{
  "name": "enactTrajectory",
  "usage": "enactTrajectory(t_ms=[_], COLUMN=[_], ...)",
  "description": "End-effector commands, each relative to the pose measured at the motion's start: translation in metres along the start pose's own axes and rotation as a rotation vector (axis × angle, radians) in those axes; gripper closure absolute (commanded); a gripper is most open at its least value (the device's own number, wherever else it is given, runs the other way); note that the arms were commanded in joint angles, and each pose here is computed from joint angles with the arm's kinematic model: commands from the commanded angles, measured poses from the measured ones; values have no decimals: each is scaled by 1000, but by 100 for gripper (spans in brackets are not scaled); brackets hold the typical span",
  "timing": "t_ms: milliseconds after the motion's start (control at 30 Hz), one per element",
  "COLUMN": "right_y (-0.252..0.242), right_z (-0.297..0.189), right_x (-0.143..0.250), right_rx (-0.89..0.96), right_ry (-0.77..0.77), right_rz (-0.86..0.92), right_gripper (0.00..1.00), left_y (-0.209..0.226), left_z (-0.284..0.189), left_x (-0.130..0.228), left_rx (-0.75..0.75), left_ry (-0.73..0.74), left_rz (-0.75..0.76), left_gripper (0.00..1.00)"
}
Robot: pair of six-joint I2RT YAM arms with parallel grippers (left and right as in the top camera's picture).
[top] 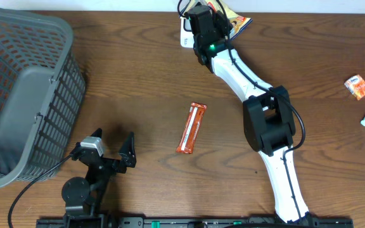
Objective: Scan the item barcode
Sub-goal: 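Raise the yellow bag up in front of the white scanner, then hold the yellow bag at the scanner face with the right gripper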
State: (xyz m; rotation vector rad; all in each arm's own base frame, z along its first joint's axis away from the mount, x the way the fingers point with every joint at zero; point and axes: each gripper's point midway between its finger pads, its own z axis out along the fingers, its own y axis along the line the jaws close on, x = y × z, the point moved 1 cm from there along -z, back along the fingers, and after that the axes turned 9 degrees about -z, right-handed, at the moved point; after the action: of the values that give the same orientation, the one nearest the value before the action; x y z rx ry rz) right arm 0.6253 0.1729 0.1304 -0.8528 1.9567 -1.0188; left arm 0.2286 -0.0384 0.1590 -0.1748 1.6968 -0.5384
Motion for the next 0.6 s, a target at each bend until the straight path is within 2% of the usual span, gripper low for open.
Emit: enactTrajectory(t_ms=[0,133,400,567], right_y=[-11,8,28,15], right_z=[-3,5,21,21], right_x=[-8,-7,6,10], right_rx=[24,-11,37,118], right_ry=[-12,-25,35,80], right_rz=[-39,-142,-180,-170], right_gripper=[99,99,99,99], left_y=[6,6,6,6], left_z=[2,2,2,2], left_x=[14,14,14,14], left_rx=[-5,-5,-5,-5], left_ry=[37,37,37,37], left_rz=[-9,-9,-9,-9], left_gripper=[2,2,2,2])
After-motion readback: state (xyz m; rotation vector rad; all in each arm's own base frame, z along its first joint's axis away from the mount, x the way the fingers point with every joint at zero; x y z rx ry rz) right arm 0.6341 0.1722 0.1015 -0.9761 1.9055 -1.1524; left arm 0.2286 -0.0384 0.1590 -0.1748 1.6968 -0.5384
